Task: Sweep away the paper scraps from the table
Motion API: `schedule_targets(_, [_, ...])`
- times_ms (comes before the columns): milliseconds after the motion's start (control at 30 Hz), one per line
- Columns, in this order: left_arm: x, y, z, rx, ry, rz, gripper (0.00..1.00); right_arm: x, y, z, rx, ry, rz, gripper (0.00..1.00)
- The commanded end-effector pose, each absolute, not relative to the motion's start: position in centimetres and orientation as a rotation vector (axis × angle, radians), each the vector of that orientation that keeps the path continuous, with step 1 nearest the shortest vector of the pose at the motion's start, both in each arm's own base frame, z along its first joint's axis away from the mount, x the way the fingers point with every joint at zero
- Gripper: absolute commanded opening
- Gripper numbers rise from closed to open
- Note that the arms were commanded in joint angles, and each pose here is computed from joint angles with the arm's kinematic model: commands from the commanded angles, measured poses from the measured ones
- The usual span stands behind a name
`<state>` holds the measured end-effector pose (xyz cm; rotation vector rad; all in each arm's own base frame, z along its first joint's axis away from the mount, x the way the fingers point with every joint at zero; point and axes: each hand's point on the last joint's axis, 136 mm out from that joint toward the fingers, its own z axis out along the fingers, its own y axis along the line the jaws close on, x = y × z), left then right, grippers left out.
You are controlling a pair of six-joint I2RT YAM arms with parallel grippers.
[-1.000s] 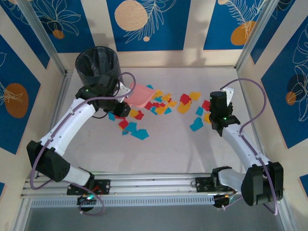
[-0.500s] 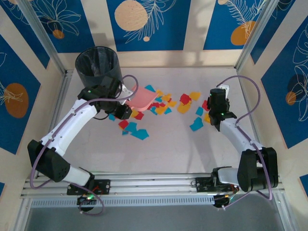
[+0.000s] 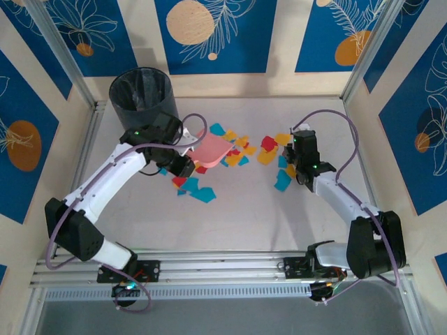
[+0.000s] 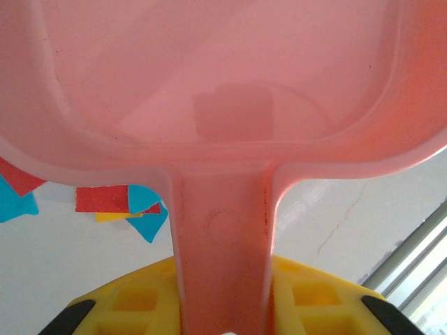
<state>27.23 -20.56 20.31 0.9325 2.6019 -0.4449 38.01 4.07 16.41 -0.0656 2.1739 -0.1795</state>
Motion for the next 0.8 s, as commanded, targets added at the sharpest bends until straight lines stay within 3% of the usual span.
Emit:
schedule_targets(0, [25.8,-21.4,18.9,1.044,2.634,-0.467,0.00,36.5,6.3,16.3,-0.127,2.207,-0.095,0.00])
schedule_targets(433, [24.0,-23.1,15.1,1.306,2.683,-0.346,0.00,35.1,9.7,18.4,-0.132,2.178,0.058,0.00])
schedule_targets(767, [22.3,-24.0,11.9,1.537,2.698,-0.225,0.00,34.1,6.7,21.8,0.039,2.086,-0.081,0.00])
